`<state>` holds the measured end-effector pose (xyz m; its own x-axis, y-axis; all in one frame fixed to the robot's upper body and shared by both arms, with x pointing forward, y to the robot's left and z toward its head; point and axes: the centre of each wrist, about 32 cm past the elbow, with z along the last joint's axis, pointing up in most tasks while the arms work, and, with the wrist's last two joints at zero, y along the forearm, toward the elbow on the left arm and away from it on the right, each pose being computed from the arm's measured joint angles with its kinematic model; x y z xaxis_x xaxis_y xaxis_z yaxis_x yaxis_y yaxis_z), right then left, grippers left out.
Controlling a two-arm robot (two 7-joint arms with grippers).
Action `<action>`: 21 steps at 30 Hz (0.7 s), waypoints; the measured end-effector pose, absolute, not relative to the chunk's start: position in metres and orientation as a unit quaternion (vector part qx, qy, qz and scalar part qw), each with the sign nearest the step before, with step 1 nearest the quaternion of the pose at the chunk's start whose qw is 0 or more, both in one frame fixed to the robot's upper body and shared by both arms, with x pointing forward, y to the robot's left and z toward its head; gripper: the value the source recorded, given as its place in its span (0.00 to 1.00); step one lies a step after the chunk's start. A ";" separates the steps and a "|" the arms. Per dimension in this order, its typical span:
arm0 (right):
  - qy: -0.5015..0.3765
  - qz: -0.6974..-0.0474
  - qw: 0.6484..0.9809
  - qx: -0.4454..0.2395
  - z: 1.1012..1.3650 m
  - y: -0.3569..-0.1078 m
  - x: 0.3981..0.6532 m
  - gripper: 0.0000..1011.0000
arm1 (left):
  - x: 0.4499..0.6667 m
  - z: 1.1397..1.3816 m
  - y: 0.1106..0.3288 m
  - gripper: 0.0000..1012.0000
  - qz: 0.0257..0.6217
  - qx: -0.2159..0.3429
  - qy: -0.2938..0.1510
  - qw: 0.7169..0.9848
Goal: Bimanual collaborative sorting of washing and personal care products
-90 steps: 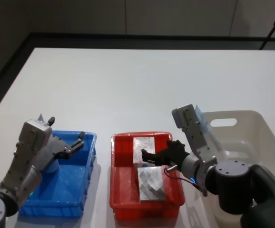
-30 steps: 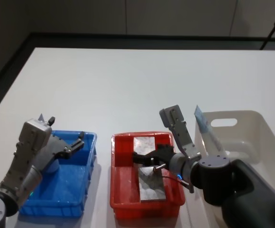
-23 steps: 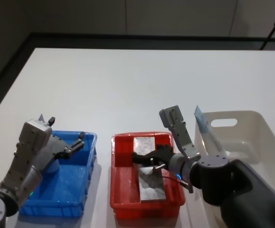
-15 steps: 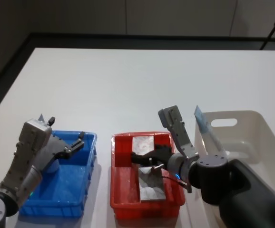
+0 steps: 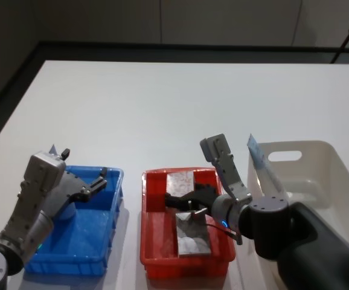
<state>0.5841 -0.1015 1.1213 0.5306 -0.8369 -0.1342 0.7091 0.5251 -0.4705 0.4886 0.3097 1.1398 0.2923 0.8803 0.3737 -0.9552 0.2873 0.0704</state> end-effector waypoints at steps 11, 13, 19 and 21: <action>0.177 -0.455 0.855 -0.177 1.122 -0.107 0.585 0.99 | 0.489 1.140 0.310 0.99 0.580 0.142 -0.132 0.791; 0.177 -0.455 0.855 -0.176 1.122 -0.108 0.585 0.99 | 0.489 1.140 0.310 0.99 0.580 0.142 -0.132 0.791; 0.178 -0.450 0.858 -0.173 1.122 -0.109 0.585 0.99 | 0.489 1.140 0.310 0.99 0.580 0.142 -0.132 0.791; 0.178 -0.449 0.859 -0.172 1.122 -0.108 0.585 0.99 | 0.489 1.140 0.310 0.99 0.580 0.142 -0.132 0.791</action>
